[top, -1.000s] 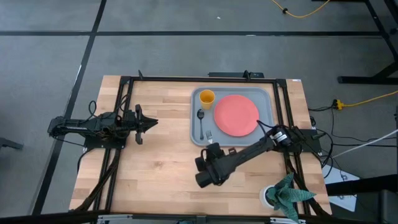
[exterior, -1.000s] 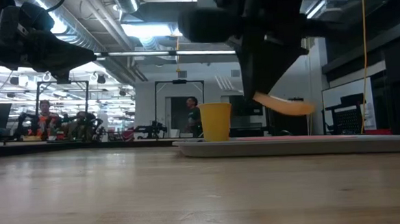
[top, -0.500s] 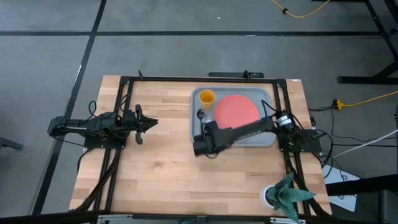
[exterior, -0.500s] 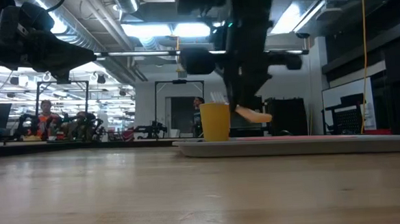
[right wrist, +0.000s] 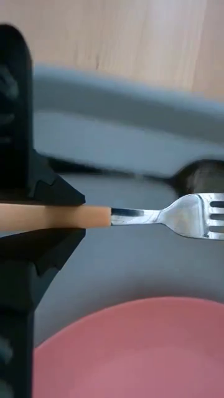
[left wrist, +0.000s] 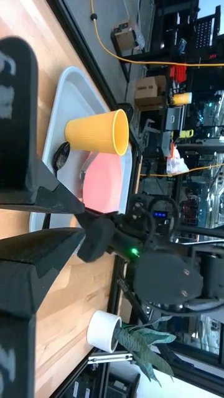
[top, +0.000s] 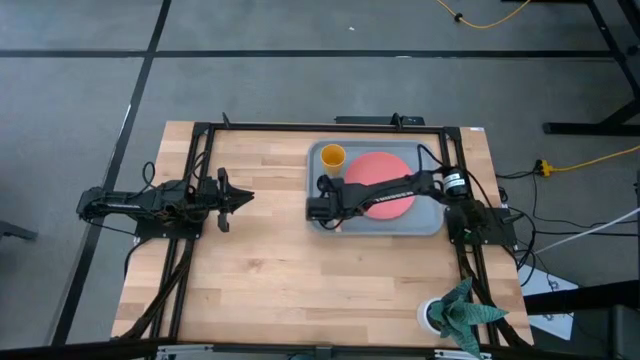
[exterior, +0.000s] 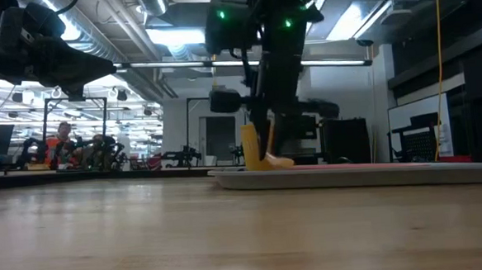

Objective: Pick and place plate/cup/fork/spoon on tray
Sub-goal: Put the yellow fork on the gray tray to the right of the black spoon

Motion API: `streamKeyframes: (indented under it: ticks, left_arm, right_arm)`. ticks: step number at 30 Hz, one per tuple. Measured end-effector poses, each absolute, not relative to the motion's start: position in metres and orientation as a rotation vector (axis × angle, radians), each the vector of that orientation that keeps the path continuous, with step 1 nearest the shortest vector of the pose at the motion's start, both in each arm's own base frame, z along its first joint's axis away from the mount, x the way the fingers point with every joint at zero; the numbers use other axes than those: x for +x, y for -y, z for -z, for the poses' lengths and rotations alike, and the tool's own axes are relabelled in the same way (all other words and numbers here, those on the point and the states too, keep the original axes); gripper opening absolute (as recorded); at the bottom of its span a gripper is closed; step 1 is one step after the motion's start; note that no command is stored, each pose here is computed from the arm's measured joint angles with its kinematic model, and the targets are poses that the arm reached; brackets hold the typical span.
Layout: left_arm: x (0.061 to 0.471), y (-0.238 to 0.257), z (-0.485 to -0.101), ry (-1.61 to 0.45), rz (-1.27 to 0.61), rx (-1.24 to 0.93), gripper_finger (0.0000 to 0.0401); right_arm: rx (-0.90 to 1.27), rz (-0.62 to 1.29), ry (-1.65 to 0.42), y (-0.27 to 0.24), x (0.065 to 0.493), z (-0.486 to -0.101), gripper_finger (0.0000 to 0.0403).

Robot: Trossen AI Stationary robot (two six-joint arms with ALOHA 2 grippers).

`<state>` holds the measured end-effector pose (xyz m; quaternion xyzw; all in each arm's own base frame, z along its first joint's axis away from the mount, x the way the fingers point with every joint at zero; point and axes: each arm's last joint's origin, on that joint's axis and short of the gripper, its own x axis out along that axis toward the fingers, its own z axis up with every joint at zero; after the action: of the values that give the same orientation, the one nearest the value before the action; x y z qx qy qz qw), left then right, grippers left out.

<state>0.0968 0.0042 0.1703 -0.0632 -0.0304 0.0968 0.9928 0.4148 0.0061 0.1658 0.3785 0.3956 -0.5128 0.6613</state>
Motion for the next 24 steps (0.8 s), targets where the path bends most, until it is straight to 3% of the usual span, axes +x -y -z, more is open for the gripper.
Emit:
streamKeyframes:
  ticks: [8,24]
  left_arm:
    - [0.097,-0.004,-0.170,0.061,-0.194,-0.127,0.0041]
    - [0.097,-0.004,-0.170,0.061,-0.194,-0.127,0.0041]
  right_arm:
    - [0.896,1.198,-0.872,-0.004,0.407,-0.145,0.0046]
    - [0.860,1.239,-0.832,0.004,0.406,-0.145,0.0063]
